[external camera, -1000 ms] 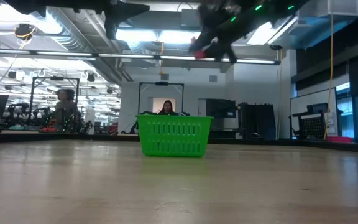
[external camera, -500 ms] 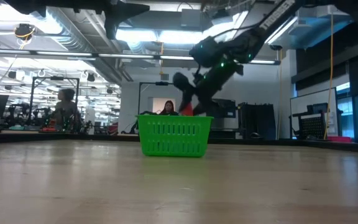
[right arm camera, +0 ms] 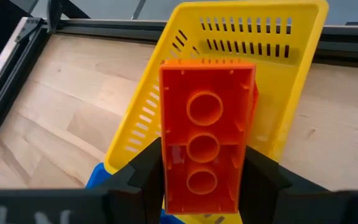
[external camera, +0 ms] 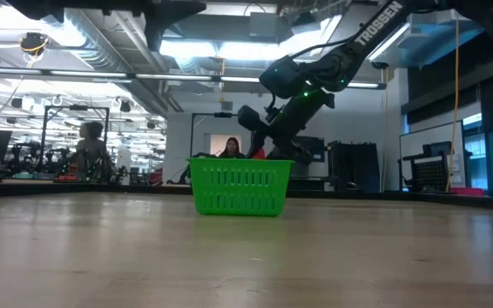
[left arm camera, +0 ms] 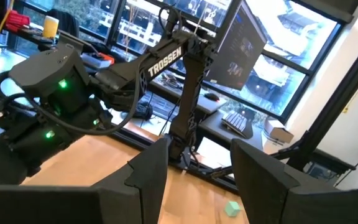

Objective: Sort & place blocks by color
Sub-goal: Put the left orange game piece into the yellow basket

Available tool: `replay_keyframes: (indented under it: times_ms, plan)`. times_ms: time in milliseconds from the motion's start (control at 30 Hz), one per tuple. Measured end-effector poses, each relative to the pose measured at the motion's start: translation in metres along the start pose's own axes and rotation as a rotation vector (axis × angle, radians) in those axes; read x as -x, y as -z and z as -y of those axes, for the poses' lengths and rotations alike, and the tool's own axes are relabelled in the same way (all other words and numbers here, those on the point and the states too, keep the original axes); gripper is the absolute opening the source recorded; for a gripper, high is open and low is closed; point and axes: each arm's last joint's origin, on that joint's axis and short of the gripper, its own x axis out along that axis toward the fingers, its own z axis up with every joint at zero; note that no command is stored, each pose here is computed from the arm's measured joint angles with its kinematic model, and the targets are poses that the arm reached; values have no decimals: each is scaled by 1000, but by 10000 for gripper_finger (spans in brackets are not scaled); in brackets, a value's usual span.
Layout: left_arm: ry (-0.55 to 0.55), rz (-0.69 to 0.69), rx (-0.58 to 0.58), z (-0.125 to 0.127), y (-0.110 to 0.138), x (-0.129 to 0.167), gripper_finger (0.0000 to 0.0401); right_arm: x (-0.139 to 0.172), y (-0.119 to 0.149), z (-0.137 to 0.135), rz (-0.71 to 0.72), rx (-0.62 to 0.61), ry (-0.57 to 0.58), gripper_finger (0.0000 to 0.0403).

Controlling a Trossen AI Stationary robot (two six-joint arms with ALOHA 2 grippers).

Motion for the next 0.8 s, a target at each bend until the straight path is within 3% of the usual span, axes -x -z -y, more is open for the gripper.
replay_keyframes:
  times_ms: [800]
  plan:
    - [11, 26, 10, 1, -3, 0, 167, -1, -7, 6, 15, -85, 6, 158]
